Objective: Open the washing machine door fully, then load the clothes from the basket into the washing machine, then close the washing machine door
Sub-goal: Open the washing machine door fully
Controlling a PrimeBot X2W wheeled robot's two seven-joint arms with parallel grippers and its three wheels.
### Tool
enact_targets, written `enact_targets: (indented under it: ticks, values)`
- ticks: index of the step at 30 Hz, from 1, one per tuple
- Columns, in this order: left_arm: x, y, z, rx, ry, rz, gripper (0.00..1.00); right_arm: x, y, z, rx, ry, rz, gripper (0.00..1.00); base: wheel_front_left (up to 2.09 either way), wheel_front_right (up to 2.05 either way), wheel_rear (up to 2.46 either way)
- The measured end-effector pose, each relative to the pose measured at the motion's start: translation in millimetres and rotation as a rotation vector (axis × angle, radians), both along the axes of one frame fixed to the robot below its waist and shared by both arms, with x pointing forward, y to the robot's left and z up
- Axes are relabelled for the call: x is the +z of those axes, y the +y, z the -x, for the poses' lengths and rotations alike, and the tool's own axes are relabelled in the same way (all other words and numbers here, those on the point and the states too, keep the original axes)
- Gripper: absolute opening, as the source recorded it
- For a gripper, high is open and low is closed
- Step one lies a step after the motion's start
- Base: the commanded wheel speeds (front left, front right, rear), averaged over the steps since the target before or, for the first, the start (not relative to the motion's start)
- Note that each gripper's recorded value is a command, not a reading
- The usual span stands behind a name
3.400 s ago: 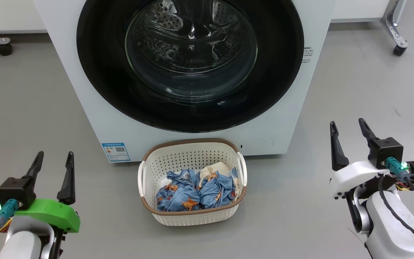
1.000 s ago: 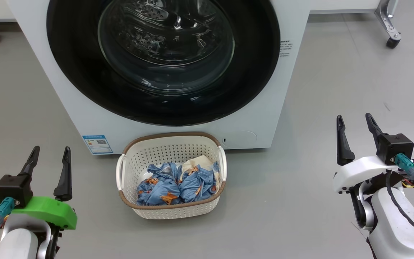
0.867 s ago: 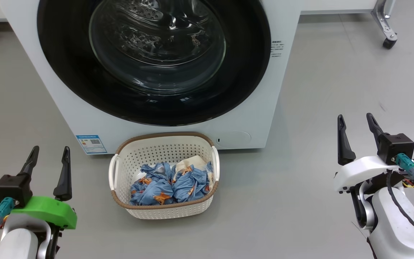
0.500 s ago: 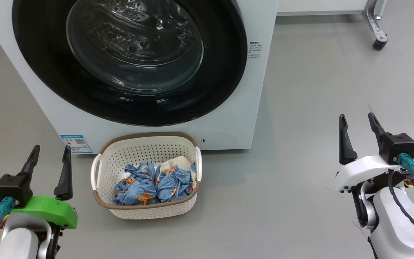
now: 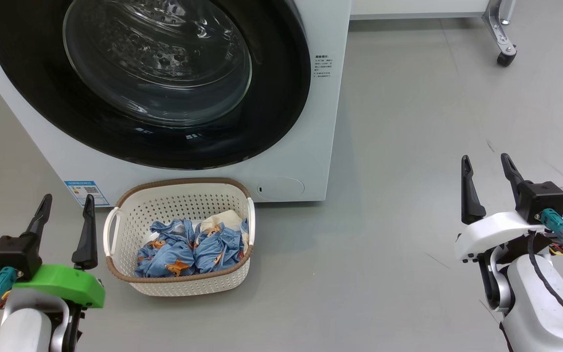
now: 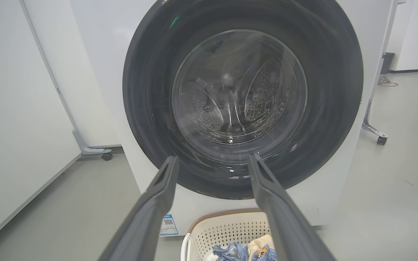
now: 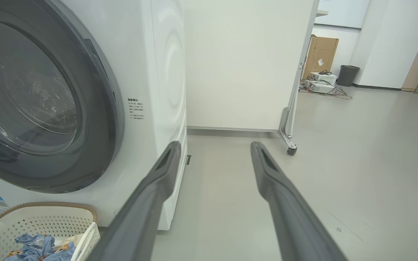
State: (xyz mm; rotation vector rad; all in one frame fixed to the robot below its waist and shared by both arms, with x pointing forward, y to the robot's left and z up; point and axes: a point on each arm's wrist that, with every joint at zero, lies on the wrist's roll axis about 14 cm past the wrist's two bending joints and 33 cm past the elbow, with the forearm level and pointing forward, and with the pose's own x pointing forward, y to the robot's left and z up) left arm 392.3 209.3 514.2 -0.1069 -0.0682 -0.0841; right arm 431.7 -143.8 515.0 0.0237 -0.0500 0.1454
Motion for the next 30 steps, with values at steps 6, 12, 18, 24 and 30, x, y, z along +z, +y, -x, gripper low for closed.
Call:
enact_targets:
  ticks: [6,12,18,24,30]
  values:
    - [1.2,0.1,0.3,0.001,-0.004,0.002,1.0,0.4,2.9,0.3,0.003,0.0,-0.011,1.0,0.13,0.13,-0.26]
    - [2.2,-0.6,0.6,-0.001,-0.007,0.002,1.0,1.6,3.8,1.1,0.002,-0.004,-0.011,1.0,0.01,0.01,-0.01]
    - [3.4,-1.5,1.1,-0.004,-0.01,0.001,1.0,3.4,2.5,1.7,0.0,-0.01,-0.003,1.0,0.0,0.0,0.0]
    - [4.1,-1.3,1.8,-0.003,-0.012,0.002,1.0,4.6,1.7,1.7,0.0,-0.013,-0.005,1.0,0.0,0.0,0.0]
    - [5.0,-0.8,2.3,-0.001,-0.015,0.003,1.0,5.2,2.5,1.3,0.003,-0.016,-0.003,1.0,0.0,0.0,0.0]
